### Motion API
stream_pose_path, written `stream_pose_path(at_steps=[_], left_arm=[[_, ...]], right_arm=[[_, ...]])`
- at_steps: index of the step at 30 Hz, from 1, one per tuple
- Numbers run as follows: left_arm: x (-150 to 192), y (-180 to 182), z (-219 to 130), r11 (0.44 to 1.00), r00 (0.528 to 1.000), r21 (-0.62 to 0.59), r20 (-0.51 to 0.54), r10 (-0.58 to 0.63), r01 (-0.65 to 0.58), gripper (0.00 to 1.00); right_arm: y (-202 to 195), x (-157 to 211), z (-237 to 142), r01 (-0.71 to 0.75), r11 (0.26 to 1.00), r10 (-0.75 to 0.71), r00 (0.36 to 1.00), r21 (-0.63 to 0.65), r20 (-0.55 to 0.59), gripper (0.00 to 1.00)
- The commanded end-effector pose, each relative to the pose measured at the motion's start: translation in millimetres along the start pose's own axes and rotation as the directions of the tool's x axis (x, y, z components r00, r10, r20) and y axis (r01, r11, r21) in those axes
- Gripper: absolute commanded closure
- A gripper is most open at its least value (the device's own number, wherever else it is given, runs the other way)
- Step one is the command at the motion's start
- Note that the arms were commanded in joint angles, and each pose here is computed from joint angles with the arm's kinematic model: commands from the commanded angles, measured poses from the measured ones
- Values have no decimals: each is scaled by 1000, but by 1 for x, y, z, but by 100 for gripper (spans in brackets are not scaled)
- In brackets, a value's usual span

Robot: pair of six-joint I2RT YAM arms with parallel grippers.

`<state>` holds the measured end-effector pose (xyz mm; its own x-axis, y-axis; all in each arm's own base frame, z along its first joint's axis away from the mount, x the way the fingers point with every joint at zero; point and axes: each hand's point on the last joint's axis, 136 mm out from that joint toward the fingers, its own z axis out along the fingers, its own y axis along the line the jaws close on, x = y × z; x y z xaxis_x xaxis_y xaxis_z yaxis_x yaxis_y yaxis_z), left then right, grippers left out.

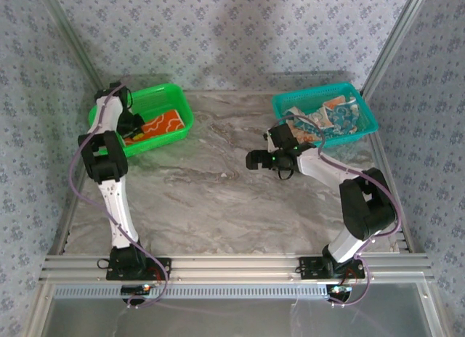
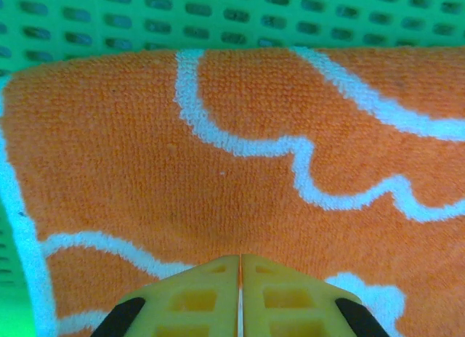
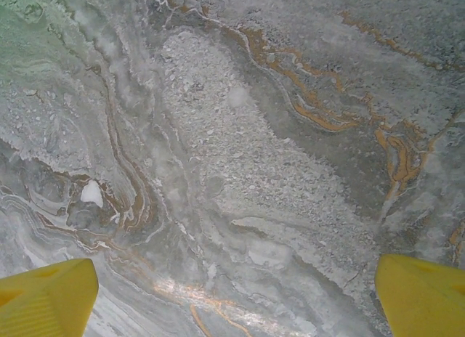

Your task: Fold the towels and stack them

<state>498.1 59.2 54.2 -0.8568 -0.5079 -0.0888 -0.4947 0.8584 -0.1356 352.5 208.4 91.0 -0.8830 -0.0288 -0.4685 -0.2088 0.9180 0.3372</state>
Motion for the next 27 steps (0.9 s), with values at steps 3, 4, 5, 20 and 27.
stream_pose_path(at_steps=[3,4,5,20,27], left_arm=[[-8,6,15,999,1000,-50,13,-19,20,98],[-10,7,17,998,1000,-59,18,-18,19,98],[-12,9,19,997,1000,-70,26,-17,19,99],[-47,19,28,986,992,-165,126,-3,24,96],[-41,3,21,995,993,-95,113,-12,23,98]], right_arm=[[-3,0,1,6,1000,-6,1000,-5,-16,0],[-4,0,1,5,1000,-5,1000,-4,-18,0],[-5,0,1,4,1000,-4,1000,-2,-21,0],[-14,2,-3,1,1000,-1,999,10,-38,0],[22,-16,6,73,996,-74,997,-45,-14,0]])
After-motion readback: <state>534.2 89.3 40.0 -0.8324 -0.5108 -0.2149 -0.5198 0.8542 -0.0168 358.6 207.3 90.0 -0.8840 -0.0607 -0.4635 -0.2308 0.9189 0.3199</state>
